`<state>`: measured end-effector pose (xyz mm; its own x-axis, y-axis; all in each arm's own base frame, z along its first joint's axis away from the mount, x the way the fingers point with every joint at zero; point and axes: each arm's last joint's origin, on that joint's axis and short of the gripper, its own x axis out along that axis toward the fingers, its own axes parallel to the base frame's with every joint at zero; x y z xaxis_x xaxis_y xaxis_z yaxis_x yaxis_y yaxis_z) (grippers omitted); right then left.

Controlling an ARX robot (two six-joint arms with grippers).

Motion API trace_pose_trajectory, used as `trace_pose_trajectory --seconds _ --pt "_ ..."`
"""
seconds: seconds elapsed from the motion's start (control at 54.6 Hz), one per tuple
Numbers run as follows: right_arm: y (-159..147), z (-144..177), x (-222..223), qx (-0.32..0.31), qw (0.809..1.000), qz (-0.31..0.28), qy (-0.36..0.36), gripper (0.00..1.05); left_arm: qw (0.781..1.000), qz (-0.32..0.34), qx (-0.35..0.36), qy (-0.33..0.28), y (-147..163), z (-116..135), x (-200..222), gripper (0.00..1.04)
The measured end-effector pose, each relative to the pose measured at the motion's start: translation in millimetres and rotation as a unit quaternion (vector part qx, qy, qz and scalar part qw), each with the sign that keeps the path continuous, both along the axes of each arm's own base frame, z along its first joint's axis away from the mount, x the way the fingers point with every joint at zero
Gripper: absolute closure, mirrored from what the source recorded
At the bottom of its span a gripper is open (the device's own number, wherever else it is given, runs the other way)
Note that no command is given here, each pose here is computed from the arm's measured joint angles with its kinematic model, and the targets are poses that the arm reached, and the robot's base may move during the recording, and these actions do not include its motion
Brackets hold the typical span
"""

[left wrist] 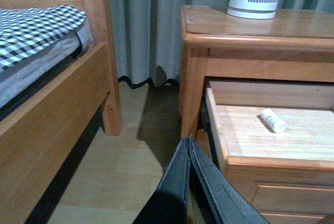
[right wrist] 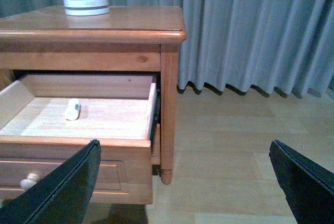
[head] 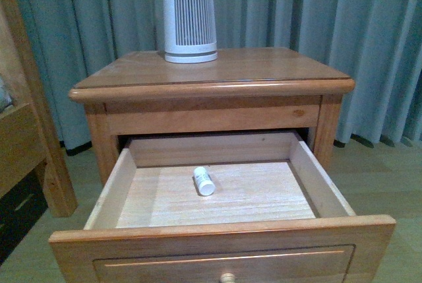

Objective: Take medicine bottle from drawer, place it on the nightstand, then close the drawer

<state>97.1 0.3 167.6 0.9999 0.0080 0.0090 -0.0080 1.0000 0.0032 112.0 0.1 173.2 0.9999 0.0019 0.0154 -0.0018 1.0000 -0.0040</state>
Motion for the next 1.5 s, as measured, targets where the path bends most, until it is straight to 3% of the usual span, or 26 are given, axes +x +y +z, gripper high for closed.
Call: trace_pose_trajectory --seconds 0.055,0.11,0.183,0.385,0.476,0.531,0.769,1.062,1.209,1.502 --pt "0 -1 0 0.006 1.000 0.013 0.014 0.07 1.000 0.000 0.000 0.005 0 -4 -1 1.02" --pt "1 3 2 0.044 0.990 0.079 0.110 0.07 1.000 0.000 0.000 0.004 0 -4 -2 1.02" --pt "4 21 16 0.069 0.976 0.132 0.159 0.07 1.000 0.000 0.000 0.002 0 -4 -3 1.02" --pt "20 110 101 0.030 0.985 0.136 0.103 0.07 1.000 0.000 0.000 0.008 0 -7 -14 1.02" --pt "33 122 147 0.010 0.986 0.127 0.109 0.07 1.000 -0.001 0.000 0.006 0 -7 -14 1.02" --pt "43 121 173 -0.003 0.984 0.125 0.126 0.07 1.000 -0.001 0.000 0.006 0 -7 -14 0.94" --pt "112 70 289 -0.054 0.970 0.135 0.197 0.07 1.000 0.000 0.000 0.005 0 -7 -14 0.52" --pt "180 -18 352 -0.088 0.945 0.146 0.278 0.07 1.000 0.000 0.000 0.005 0 -7 -14 0.06" --pt "203 -52 366 -0.088 0.939 0.149 0.296 0.07 1.000 -0.001 0.000 0.005 0 -7 -14 0.07" --pt "214 -82 388 -0.075 0.938 0.137 0.311 0.07 1.000 0.000 0.000 0.005 0 -7 -14 0.07"
